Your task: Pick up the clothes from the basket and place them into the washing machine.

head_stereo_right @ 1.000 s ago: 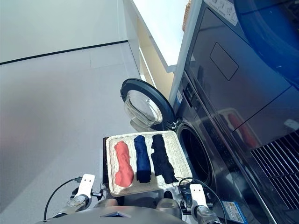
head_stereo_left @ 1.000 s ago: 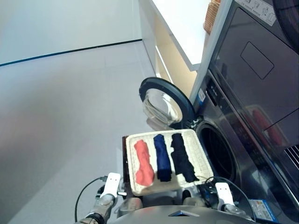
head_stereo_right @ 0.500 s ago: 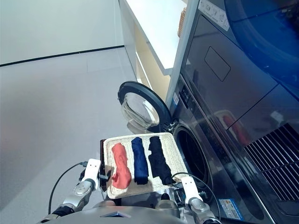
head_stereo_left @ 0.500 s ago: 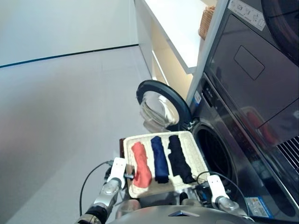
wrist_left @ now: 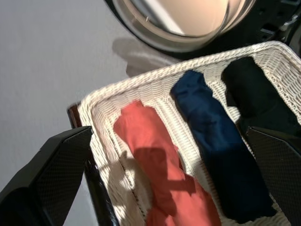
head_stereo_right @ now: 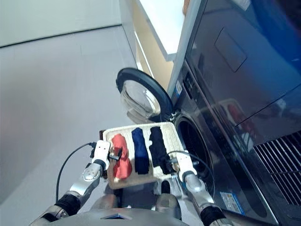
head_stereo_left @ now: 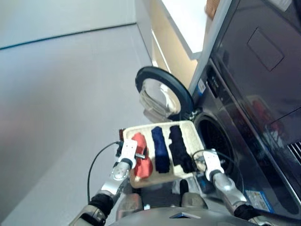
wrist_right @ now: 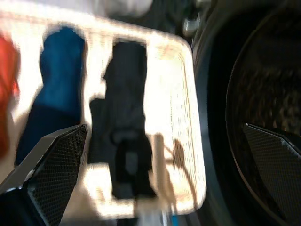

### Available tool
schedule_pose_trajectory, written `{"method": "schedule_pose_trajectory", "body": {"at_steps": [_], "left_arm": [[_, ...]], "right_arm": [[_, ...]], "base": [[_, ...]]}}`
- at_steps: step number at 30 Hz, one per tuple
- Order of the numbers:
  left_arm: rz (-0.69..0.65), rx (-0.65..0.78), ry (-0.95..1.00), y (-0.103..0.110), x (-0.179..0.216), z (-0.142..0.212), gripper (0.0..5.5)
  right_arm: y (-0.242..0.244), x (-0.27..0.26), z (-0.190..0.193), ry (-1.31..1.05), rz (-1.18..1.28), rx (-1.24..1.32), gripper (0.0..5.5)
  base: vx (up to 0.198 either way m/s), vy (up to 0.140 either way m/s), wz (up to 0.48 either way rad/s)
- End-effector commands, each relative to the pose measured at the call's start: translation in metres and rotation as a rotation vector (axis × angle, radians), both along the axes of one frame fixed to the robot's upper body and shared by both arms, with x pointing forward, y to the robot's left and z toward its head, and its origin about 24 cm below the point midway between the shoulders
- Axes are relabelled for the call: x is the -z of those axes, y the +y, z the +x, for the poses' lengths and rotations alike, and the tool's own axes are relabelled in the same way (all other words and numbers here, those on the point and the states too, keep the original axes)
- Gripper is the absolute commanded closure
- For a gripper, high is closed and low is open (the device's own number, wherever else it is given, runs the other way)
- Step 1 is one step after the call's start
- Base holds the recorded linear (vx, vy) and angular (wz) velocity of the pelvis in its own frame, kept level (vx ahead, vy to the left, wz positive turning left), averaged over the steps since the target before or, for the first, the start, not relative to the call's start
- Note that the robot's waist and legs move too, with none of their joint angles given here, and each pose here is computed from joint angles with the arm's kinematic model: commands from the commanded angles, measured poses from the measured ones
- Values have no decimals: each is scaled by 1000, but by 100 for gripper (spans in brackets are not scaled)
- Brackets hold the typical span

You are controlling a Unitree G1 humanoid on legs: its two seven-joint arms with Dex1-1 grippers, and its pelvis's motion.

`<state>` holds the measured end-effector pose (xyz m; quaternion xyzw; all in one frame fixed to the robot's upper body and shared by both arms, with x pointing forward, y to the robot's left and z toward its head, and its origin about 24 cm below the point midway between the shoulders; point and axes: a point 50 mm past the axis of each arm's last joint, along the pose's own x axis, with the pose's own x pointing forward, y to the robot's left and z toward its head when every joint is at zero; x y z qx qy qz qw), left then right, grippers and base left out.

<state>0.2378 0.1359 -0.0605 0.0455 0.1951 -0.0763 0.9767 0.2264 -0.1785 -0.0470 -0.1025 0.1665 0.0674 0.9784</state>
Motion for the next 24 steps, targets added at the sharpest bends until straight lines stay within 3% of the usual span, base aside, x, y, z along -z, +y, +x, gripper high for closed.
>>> {"method": "schedule_pose_trajectory", "body": {"at_steps": [1, 9, 24], "left_arm": [[-60, 24, -212, -24, -45, 40, 0], [-113, -139, -297, -21, -70, 64, 0], [-172, -310, -429, -26, -130, 110, 0]], "right_arm": [[8, -68, 41, -338, 68, -17, 0], [55, -157, 53, -721, 198, -148, 0], [103, -233, 39, -1052, 244, -338, 0]], "base": [[0, 0, 0], [-77, -3, -152], [-62, -31, 54]]}}
